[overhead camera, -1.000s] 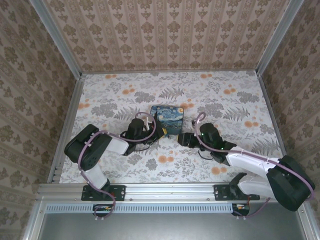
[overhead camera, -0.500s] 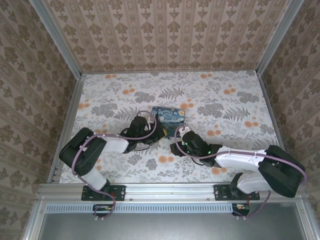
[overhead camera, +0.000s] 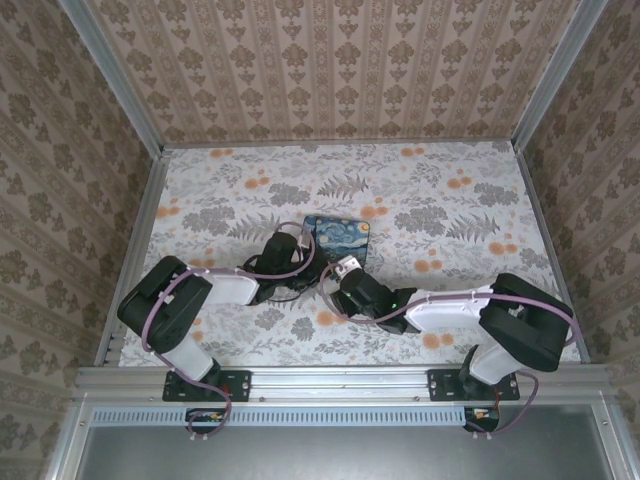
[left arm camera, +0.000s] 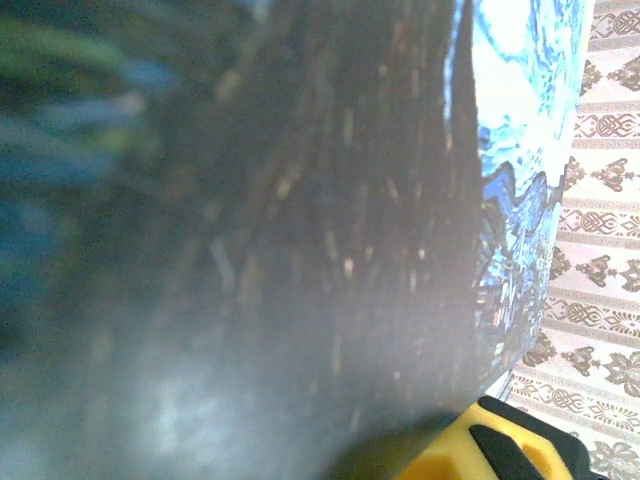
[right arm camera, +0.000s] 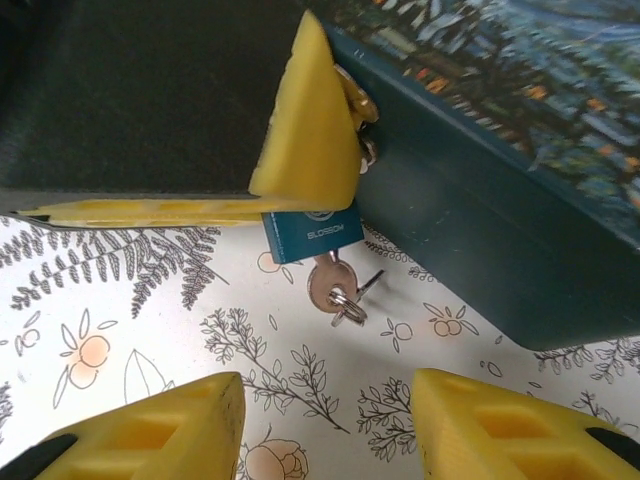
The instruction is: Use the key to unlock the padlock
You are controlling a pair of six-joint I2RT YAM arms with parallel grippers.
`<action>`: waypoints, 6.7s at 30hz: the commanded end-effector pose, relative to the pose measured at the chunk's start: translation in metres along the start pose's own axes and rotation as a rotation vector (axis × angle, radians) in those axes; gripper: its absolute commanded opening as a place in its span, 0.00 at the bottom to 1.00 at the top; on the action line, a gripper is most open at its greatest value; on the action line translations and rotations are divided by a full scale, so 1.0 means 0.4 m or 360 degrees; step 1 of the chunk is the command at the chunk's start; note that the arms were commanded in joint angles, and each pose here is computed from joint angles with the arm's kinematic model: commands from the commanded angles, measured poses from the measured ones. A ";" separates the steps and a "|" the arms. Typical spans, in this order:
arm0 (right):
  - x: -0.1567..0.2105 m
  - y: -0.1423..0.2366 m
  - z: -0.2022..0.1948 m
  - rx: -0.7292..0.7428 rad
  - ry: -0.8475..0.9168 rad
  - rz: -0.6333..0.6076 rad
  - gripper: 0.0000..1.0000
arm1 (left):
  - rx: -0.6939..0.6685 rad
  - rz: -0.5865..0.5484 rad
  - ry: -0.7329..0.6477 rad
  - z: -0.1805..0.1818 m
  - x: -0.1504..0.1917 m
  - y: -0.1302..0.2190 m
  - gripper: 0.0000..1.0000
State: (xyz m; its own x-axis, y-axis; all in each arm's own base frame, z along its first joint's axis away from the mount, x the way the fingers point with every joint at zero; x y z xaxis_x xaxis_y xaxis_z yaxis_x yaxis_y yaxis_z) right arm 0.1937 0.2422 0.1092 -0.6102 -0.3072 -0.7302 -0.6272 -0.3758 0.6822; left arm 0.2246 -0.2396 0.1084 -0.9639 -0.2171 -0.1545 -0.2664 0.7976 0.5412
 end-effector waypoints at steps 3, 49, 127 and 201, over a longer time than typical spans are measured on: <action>-0.015 -0.023 0.003 0.0126 0.0077 -0.0030 0.49 | 0.0059 -0.0017 -0.0049 -0.043 -0.009 0.010 0.00; -0.068 -0.007 -0.066 -0.0456 -0.0576 -0.0131 0.71 | 0.0004 -0.0004 -0.0058 -0.033 0.005 0.009 0.00; -0.017 -0.143 -0.131 -0.0730 -0.0873 0.0064 0.45 | -0.0191 -0.0291 -0.0364 -0.058 -0.140 0.241 1.00; -0.013 -0.111 -0.167 -0.0560 -0.1716 -0.0098 0.00 | -0.1263 -0.0028 -0.1133 -0.061 -0.103 0.091 1.00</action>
State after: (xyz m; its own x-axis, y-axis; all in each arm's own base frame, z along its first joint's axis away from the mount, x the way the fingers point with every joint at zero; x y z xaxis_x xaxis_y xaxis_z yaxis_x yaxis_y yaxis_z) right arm 0.2552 0.2030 0.0816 -0.8175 0.5204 -0.2468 -0.5684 -0.6597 0.4917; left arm 0.2563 -0.2180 0.1674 -0.7960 0.2991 -0.5263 -0.4784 0.2218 0.8497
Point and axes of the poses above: each hand's point on the last joint's axis, 136 mm out from that joint toward the fingers, its own y axis back along the fingers, its own z axis along the line the jaws close on, x = y × z, the point moved 9 cm from there along y, back along the fingers, and after that the axes turned 2 degrees about -y, right-handed, at the moved point
